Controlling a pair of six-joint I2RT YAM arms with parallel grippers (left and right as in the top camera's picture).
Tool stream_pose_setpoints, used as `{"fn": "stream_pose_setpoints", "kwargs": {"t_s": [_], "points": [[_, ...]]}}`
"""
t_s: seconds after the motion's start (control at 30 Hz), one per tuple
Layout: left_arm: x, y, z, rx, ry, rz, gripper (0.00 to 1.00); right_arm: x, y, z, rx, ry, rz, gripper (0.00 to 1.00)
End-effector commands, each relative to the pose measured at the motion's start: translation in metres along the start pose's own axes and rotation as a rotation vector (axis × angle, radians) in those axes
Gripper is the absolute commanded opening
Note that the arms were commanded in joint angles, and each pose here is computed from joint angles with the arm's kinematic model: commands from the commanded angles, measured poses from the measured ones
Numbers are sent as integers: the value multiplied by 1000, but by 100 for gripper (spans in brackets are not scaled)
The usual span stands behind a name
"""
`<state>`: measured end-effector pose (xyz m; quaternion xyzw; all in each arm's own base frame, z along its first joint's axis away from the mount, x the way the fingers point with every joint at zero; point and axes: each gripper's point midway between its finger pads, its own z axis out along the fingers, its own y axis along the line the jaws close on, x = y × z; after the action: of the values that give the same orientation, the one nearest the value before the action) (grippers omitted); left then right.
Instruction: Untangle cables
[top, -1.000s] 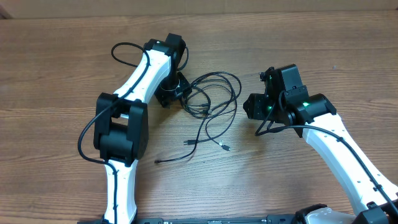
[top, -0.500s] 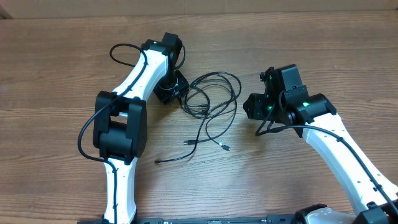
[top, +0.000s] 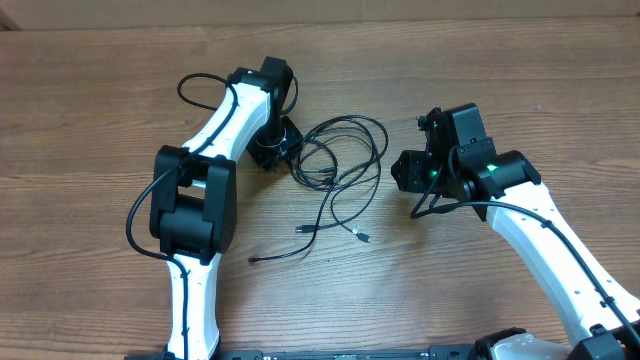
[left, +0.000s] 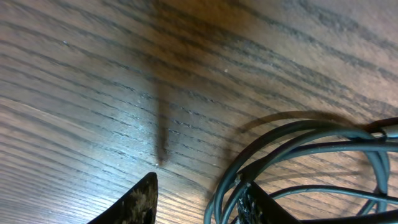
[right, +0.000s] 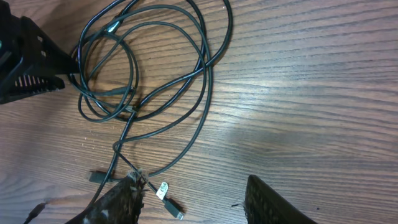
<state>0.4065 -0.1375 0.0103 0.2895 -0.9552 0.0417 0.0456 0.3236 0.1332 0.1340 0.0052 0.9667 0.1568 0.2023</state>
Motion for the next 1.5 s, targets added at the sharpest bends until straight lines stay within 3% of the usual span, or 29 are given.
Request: {"fn": "stream_pose_setpoints", "kwargs": {"t_s": [0.0, 0.27, 0.43, 0.7, 1.13, 1.47], "points": [[7, 0, 9, -13, 15, 0, 41, -10, 2, -6, 3, -31, -8, 51], [9, 6, 14, -42, 10, 4, 29, -10, 2, -6, 3, -31, -8, 51], [13, 11, 18, -59, 25, 2, 4, -10, 2, -6, 3, -31, -9, 51], [13, 6, -6, -27, 9, 60, 4, -10, 2, -6, 2, -33, -9, 54], [52, -30, -154, 281, -190, 294, 4, -26, 50, -13, -253, -77, -50, 61], [88, -41, -211, 430, -252, 387, 4, -23, 76, -22, -408, -55, -75, 61]]}}
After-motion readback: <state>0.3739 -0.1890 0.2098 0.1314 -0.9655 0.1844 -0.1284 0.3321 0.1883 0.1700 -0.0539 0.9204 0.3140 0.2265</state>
